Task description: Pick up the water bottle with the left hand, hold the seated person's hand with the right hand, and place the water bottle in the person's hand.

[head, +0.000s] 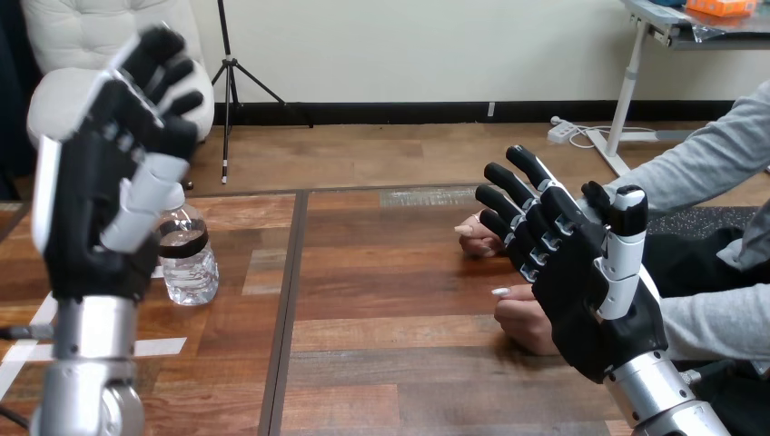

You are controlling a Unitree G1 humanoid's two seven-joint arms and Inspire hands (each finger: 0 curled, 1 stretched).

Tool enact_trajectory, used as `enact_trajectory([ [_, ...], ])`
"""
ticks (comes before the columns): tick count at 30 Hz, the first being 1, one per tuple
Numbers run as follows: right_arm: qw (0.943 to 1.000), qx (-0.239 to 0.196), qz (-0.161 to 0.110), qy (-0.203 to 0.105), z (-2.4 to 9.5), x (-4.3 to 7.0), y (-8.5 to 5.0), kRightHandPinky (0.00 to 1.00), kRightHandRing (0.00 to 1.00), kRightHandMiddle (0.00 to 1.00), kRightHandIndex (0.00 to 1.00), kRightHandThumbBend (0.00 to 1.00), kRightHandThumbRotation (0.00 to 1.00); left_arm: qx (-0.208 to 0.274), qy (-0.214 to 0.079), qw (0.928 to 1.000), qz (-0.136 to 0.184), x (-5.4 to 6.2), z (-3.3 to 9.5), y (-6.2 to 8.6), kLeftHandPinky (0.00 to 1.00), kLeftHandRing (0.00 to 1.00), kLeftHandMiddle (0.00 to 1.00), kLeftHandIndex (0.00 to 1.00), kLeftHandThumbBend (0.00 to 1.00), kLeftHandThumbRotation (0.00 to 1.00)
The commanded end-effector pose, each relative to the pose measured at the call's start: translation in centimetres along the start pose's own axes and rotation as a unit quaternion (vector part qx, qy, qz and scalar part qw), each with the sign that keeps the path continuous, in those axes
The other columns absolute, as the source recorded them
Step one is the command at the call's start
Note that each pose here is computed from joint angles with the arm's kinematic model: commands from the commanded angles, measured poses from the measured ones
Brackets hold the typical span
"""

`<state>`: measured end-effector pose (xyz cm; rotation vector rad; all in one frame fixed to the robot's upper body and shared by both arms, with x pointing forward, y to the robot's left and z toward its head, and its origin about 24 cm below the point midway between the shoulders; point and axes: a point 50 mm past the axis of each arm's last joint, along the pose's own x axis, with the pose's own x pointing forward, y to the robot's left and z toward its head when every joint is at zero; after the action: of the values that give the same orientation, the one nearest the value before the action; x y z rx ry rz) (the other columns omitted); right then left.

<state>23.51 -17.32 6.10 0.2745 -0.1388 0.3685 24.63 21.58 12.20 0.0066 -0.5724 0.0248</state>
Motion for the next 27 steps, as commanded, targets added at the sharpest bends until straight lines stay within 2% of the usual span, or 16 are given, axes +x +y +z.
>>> enact_trajectory([
  [1,0.9993,-0.012,0.014,-0.033,1.3,1.2,0.3,0.98,0.94,0.94,0.97,0.98,1.00,0.012,-0.042,0.9990,0.001,1.9,1.1,0.6,0.80,0.87,0.87,0.83,1.00,0.66],
  [14,0.9993,-0.011,0.017,-0.033,1.3,1.1,0.3,0.97,0.94,0.94,0.97,0.97,1.00,0.032,-0.031,0.9988,0.020,2.4,1.1,1.4,0.89,0.90,0.90,0.86,0.98,0.72],
  [27,0.9992,-0.011,0.017,-0.034,1.4,1.1,0.3,0.97,0.93,0.94,0.96,0.97,1.00,0.034,-0.005,0.9987,0.039,2.3,0.0,2.1,0.91,0.91,0.90,0.86,0.92,0.78],
])
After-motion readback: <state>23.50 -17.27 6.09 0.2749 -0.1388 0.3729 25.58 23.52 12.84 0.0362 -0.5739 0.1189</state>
